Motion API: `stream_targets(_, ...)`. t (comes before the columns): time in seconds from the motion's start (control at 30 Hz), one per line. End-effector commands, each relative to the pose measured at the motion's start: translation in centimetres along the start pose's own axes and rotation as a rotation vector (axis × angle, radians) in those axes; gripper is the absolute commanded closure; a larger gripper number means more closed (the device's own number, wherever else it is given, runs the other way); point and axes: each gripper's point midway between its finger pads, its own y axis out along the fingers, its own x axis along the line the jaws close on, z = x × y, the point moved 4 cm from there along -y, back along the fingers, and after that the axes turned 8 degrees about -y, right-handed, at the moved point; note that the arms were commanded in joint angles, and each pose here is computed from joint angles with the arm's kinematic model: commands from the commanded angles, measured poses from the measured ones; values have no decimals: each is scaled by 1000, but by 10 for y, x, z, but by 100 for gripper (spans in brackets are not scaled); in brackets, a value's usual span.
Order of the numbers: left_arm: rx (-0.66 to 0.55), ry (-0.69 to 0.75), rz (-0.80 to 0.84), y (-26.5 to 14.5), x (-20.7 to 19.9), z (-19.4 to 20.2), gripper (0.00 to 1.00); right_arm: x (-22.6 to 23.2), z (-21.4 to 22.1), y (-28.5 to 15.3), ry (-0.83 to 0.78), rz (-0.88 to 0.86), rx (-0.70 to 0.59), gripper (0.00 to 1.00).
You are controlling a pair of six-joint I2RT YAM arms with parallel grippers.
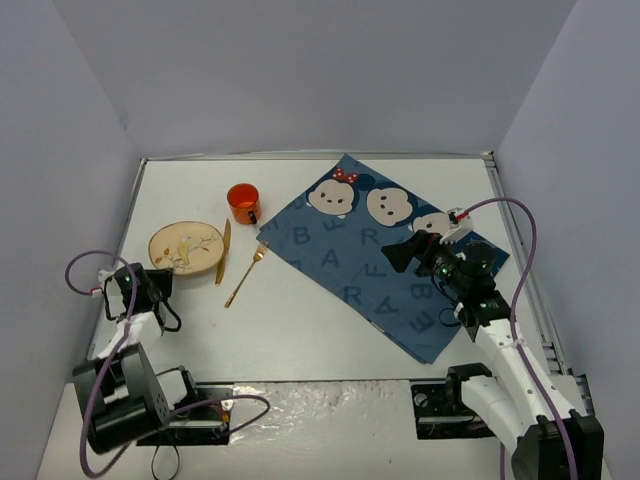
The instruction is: Set the dinner table for one person
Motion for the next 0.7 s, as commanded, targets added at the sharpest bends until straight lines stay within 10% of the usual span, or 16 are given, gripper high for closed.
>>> stream_targets(0.0,-87,15,212,-42,-84,-28,100,19,-34,-4,-70,-58,-89,0)
stream_targets(0.67,374,211,672,-137,-246,31,100,37,-76,-24,-49,-14,-178,0)
